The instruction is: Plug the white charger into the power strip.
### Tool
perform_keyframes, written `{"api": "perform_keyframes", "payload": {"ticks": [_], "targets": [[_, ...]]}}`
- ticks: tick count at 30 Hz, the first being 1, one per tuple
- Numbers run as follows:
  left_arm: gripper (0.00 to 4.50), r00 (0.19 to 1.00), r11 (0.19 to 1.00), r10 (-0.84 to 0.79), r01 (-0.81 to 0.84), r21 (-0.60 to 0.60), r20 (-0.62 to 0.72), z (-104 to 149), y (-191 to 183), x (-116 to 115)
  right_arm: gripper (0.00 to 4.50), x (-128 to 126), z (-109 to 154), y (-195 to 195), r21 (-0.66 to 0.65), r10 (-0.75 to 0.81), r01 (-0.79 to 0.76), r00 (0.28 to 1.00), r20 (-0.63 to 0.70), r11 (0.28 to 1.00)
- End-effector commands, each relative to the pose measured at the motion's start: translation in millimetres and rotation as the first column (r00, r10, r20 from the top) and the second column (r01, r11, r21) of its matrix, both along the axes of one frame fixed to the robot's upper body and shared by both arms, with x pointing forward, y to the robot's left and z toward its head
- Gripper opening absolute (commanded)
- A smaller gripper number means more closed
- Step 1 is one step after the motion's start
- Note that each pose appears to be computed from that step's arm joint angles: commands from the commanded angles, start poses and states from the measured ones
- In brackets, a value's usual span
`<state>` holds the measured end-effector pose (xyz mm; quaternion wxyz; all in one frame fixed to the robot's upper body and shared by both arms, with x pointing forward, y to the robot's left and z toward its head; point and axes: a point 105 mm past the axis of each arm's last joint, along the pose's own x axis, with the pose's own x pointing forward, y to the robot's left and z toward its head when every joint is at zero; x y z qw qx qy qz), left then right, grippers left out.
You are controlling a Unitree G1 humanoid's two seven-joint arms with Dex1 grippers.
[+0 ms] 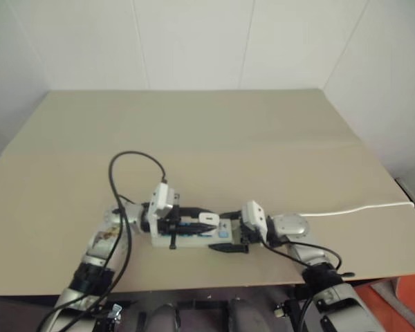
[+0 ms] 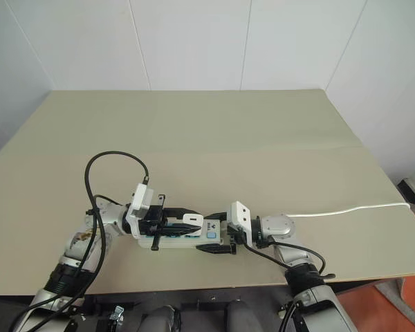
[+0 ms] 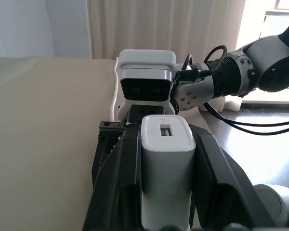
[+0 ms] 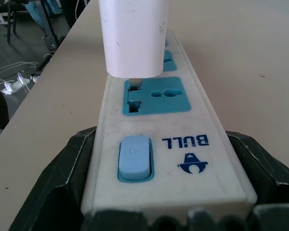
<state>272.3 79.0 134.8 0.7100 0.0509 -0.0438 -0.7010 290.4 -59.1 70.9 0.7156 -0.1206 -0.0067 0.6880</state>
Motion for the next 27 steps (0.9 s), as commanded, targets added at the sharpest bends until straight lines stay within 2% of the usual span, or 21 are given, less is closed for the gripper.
{"api": "perform_keyframes", "payload": {"ticks": [1,27], "targets": [[1.01,0.999,1.000,-0.004,0.005,-0.005,0.032,3.5,-1.6,-1.2,3.47,-10.3,-9.5,5.9,-0.023,0.051,-0.052,0.998,-0.049,0.998],[1.01,1.000,1.000,0.005,-0.006,0.012,0.017,-7.9,-3.8,1.0,3.47,-11.1,-10.3,5.4,-0.029,0.049,-0.050,0.997,-0.052,0.998]]}}
